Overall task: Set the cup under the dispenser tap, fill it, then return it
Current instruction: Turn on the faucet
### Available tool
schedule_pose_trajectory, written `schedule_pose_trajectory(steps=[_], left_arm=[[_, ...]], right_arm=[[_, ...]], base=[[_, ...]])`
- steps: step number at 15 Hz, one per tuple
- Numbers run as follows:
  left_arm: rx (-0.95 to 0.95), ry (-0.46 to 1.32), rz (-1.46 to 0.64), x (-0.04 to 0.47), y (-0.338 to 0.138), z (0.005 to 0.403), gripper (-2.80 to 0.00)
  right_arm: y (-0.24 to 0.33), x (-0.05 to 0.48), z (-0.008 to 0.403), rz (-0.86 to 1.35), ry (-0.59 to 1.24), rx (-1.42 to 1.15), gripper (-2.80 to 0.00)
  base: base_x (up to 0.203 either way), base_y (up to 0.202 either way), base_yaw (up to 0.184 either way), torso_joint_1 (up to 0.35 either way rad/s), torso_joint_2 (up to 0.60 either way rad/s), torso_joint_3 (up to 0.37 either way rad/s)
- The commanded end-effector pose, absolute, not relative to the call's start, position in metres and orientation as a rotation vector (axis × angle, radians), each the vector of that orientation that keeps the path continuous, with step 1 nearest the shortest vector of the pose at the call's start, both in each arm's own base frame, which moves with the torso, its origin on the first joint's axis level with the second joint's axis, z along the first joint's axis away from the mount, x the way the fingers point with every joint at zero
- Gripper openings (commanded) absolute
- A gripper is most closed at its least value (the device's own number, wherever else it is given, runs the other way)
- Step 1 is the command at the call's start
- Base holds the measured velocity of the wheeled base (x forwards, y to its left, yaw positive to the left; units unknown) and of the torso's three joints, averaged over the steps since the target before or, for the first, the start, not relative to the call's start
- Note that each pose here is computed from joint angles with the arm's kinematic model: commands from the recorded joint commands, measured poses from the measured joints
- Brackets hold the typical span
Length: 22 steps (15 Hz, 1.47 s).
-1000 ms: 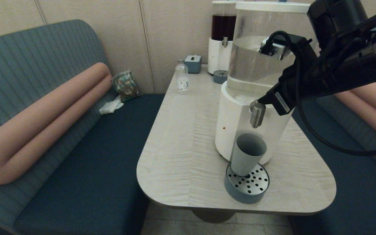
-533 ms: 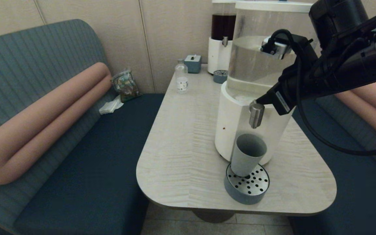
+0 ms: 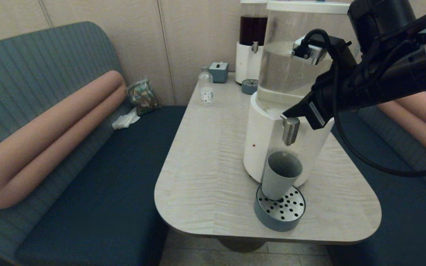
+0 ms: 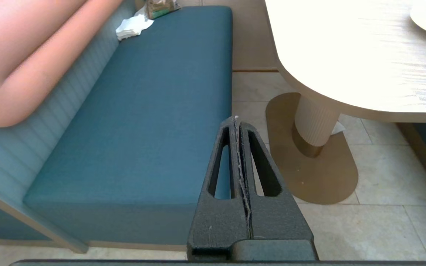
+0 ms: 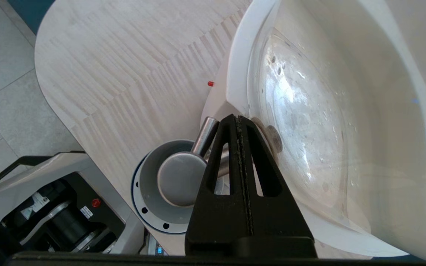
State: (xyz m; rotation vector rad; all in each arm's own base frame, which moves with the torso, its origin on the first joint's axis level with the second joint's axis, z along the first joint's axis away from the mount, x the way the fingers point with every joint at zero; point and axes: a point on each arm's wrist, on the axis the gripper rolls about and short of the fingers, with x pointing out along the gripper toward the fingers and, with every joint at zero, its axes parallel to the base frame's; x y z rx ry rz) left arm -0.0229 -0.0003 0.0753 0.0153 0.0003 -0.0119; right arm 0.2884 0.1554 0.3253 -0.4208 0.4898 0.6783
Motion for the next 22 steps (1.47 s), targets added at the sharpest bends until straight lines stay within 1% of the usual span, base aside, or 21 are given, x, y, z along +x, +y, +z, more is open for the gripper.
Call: schedule_pose_trajectory(steps=[1,10,14,19,22], left_arm=[[0.015,0.001,-0.011,-0.023,0.0,0.075,-2.8],[0.015,0.001,-0.012,-0.023,0.0,0.075,-2.8],[0.015,0.001,-0.011,-0.023,0.0,0.075,-2.8],[0.015,0.001,-0.012,-0.023,0.0,0.075,-2.8],[0.015,0.001,-0.012,-0.023,0.0,0.075,-2.8]], right_arm=[[0.157,0.288,0.324,0.685,0.495,-0.425,-2.8],[0.154,0.284,0.329,0.671,0.486,-0.415,-2.8],[0.136,0.269,0.347,0.631,0.436,-0.4,-2.8],[0.104,0.221,0.373,0.549,0.362,-0.394,-2.8],[0.071,0.169,0.386,0.469,0.3,-0.38,-2.8]], base=[[0.0,0.0,0.0,0.0,0.0,0.0],[0.0,0.0,0.0,0.0,0.0,0.0],[0.0,0.0,0.0,0.0,0.0,0.0],[0.0,0.0,0.0,0.0,0.0,0.0],[0.0,0.0,0.0,0.0,0.0,0.0]])
